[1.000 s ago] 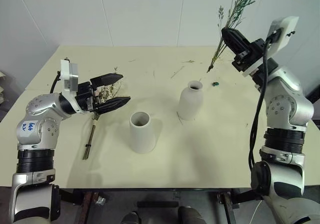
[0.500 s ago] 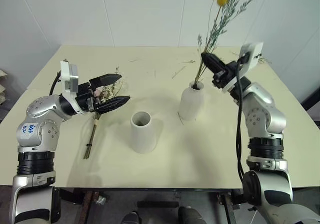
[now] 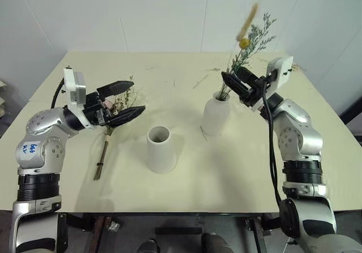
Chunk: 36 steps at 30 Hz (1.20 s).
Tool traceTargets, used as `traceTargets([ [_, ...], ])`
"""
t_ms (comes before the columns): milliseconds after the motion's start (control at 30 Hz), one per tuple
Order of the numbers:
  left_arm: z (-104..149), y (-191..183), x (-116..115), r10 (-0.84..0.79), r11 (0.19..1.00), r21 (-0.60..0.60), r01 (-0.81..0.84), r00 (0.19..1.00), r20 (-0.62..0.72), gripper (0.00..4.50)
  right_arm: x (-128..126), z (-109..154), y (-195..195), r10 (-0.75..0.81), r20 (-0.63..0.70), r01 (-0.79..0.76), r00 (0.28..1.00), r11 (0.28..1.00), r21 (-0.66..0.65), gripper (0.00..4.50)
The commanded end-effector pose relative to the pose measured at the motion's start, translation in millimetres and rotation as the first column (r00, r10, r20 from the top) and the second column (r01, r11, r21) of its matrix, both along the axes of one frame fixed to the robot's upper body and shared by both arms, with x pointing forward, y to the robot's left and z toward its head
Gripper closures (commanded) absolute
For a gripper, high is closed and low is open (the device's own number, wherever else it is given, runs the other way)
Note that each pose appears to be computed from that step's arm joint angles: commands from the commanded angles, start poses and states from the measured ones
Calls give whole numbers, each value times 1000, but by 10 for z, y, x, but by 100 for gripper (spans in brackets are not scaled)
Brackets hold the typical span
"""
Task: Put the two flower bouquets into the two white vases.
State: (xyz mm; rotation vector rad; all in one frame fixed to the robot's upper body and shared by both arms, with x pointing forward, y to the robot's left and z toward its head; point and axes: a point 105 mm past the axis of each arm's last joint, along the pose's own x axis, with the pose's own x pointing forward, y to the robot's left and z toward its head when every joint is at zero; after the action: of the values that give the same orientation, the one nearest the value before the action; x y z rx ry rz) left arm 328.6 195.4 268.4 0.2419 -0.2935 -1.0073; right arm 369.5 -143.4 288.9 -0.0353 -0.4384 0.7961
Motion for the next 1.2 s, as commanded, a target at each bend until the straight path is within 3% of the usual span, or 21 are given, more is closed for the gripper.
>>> traceTargets([
  [33,-33,357,172,270,951,162,-263,962,-25,0,-250,246,-239,16,64,-12,998,998,-69,191],
  [200,-190,687,301,500,848,295,-441,850,-166,0,-400,228,-571,4,-3,-4,1000,981,-195,191],
  [267,-358,836,311,610,765,420,-488,758,-230,0,-532,157,-668,43,-40,-52,998,959,-279,191],
  [500,-663,927,190,751,631,633,-448,558,-354,0,-954,73,-704,208,-231,-289,951,863,-414,191],
  [600,-713,834,178,767,623,647,-440,505,-395,0,-1053,100,-750,254,-276,-357,927,824,-440,191],
  [833,-1028,762,99,797,604,665,-440,360,-485,0,-1156,131,-510,373,-250,-448,893,778,-441,191],
  [1033,-1168,742,110,784,619,639,-457,320,-531,0,-1183,14,-489,378,-263,-459,888,770,-443,191],
  [1200,-1242,846,74,798,599,651,-467,282,-532,120,-1210,3,-464,385,-266,-466,884,777,-423,189],
])
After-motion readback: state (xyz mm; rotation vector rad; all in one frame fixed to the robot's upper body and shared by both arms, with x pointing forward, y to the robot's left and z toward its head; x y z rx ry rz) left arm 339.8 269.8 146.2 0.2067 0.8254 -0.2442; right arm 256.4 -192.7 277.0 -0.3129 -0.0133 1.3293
